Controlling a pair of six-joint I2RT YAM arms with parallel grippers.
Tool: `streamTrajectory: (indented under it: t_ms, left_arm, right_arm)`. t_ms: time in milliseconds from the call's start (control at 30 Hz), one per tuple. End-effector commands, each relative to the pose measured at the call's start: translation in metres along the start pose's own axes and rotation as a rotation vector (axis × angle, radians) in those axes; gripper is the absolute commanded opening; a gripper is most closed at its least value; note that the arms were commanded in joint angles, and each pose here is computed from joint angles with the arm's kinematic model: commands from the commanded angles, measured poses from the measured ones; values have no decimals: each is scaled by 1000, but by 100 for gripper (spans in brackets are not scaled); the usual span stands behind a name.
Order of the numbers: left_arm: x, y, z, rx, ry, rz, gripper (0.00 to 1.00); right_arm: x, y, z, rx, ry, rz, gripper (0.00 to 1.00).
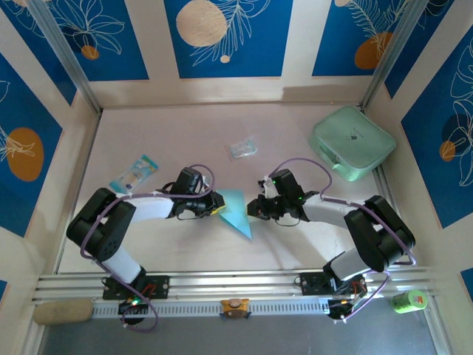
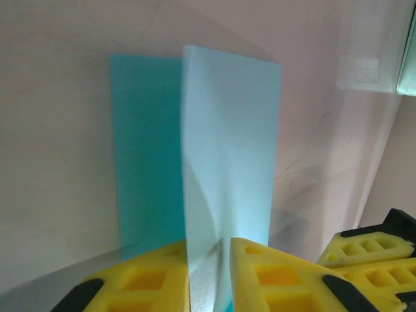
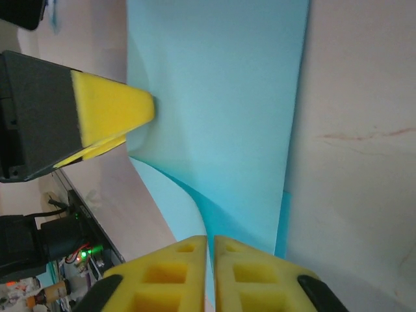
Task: Fold a paper plane with a square sheet of paper (pick it up from the middle)
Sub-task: Fourth fold the wing at the center of the table.
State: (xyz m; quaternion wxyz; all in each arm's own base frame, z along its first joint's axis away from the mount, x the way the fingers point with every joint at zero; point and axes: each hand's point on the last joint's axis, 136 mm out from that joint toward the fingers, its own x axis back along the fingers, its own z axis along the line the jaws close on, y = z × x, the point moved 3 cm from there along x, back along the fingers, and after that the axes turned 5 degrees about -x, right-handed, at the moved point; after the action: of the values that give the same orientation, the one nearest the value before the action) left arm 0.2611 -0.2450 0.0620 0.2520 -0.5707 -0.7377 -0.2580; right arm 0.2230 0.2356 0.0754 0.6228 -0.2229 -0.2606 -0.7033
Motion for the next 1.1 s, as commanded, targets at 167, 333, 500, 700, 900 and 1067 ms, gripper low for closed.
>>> streamTrajectory:
  t_ms: [167,333,500,700,900,1067]
  left_arm:
    - [11,5,8,39,13,-91,6]
    - [23,6,12,60,25,-171,3]
    - [30,-1,18,79,48,-209,2]
    - [32,-3,3,33,25,-209,8]
    - [28,-3,-8,-5,-21,-177,24]
    - [23,-3,-17,-25,-72,-139,28]
  right_arm:
    - [19,-5,-12,-17,-131,-68,42]
    - [35,-6,-12,-12,-174,-151,52]
    - [45,-3,-9,29,-182,-231,52]
    - [42,-5,5,194,-187,-306,53]
    - [32,-19,18,464,-199,-370,52]
    - [18,-41,30,793,-235,-383,47]
